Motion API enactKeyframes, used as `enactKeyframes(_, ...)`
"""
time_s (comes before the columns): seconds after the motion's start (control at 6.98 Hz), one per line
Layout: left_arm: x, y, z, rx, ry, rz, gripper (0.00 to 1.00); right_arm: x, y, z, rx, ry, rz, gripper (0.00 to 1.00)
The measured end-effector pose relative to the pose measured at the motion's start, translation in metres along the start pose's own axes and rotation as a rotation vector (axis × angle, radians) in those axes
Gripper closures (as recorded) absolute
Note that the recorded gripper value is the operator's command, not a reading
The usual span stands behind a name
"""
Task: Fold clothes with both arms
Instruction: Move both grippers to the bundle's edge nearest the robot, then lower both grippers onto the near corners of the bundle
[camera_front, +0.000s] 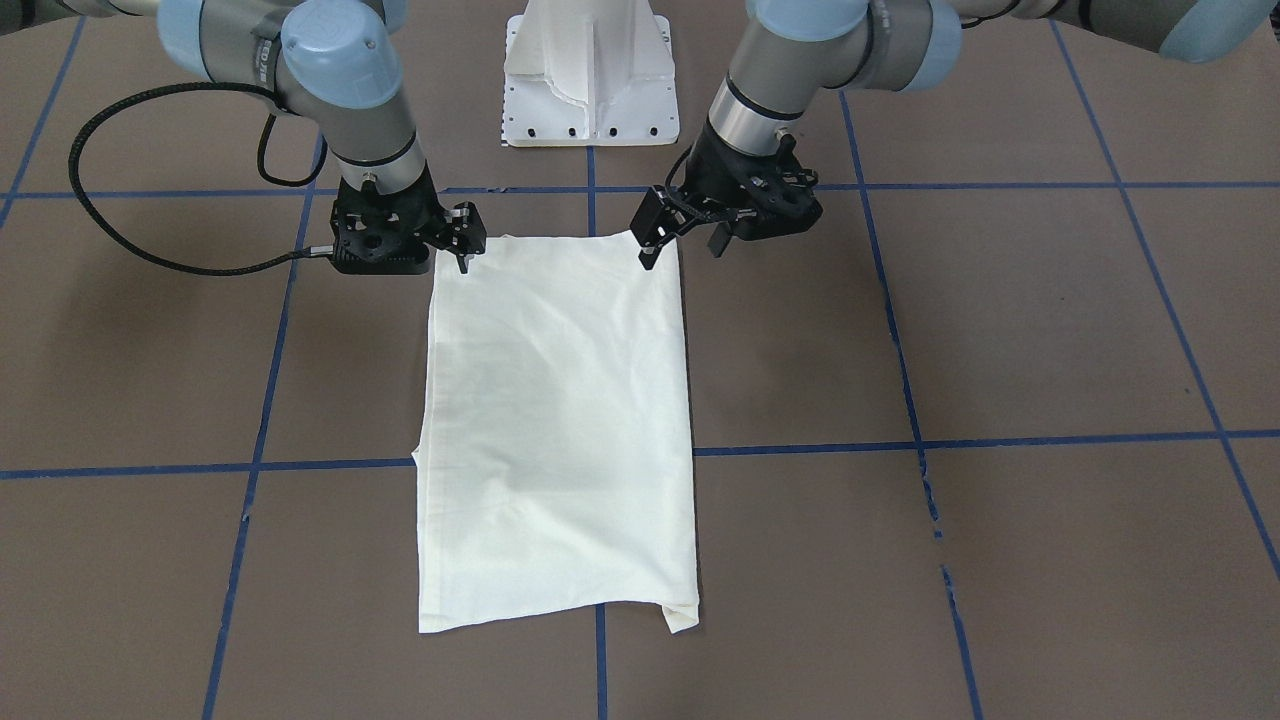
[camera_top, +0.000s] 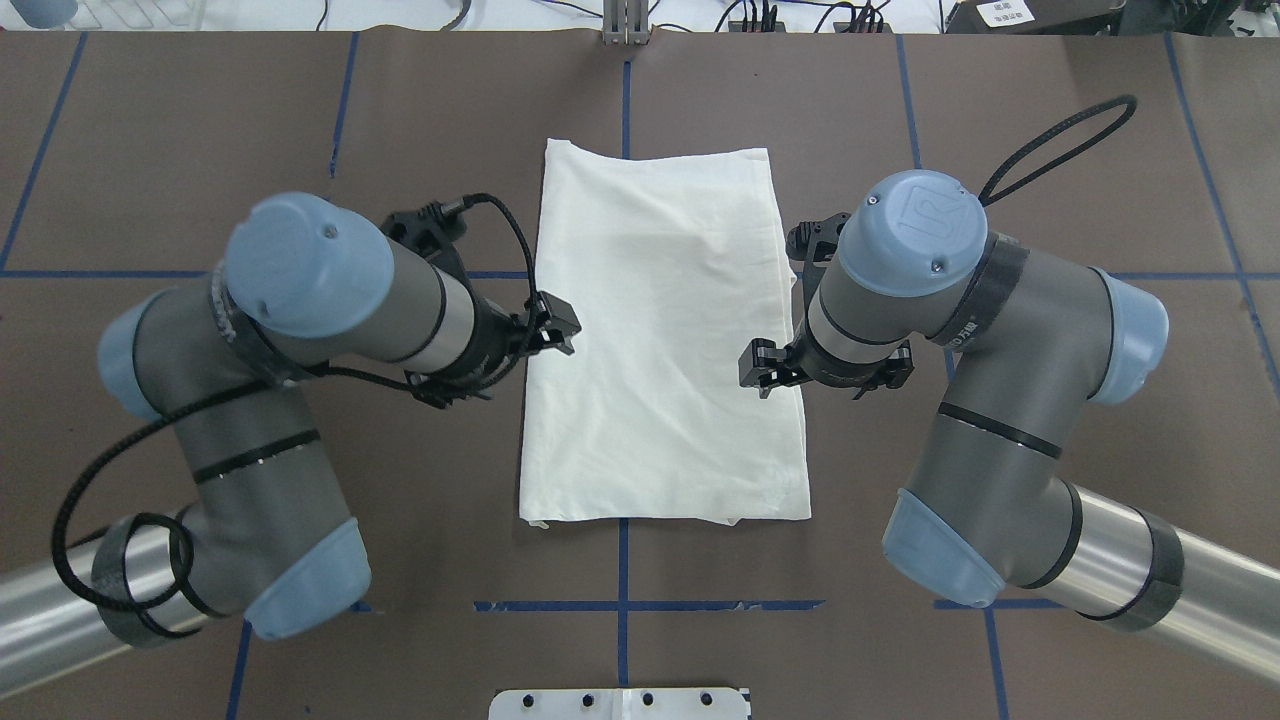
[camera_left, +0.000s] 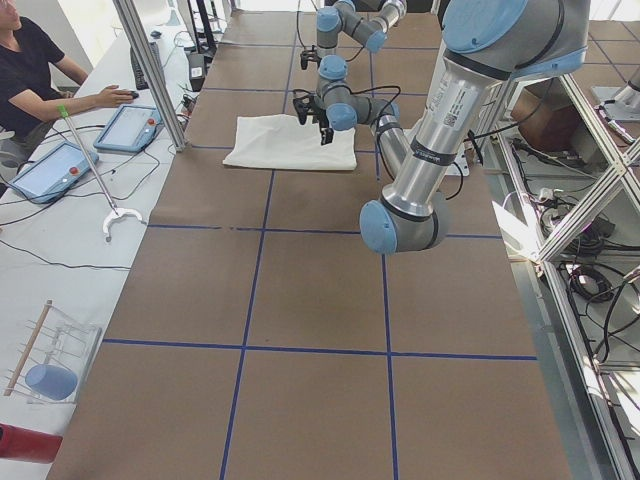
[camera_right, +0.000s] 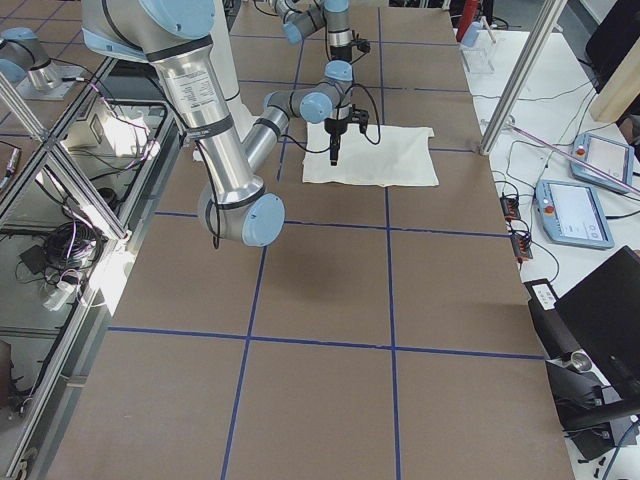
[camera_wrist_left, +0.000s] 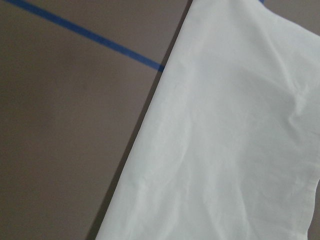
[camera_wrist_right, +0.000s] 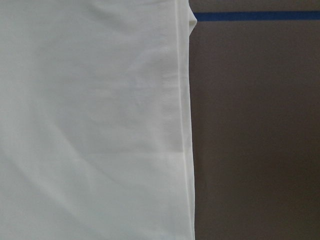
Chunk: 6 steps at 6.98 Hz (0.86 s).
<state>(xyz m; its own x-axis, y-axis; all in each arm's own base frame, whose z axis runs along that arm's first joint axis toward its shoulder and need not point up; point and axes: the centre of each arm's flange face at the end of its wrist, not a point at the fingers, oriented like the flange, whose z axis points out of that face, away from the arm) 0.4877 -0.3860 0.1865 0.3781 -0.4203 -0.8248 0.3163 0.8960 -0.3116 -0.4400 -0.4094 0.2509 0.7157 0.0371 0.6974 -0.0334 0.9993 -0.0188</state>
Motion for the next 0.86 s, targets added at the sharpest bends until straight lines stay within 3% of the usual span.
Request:
enactKeyframes(0.14, -0.012, 0.039, 0.027, -0.002, -0.04, -0.063, 0.0, -0.003, 0.003, -0.008, 0.007, -0.035, 0.021, 0.0)
enactKeyframes(0.43, -0.043, 0.084, 0.065, 0.038, -0.125, -0.09, 0.0, -0.005, 0.004, -0.012, 0.025, -0.097, 0.04, 0.0)
enactKeyframes(0.86, -0.063, 0.085, 0.09, 0.079, -0.179, -0.089, 0.02, -0.004, 0.004, -0.011, 0.029, -0.108, 0.044, 0.0)
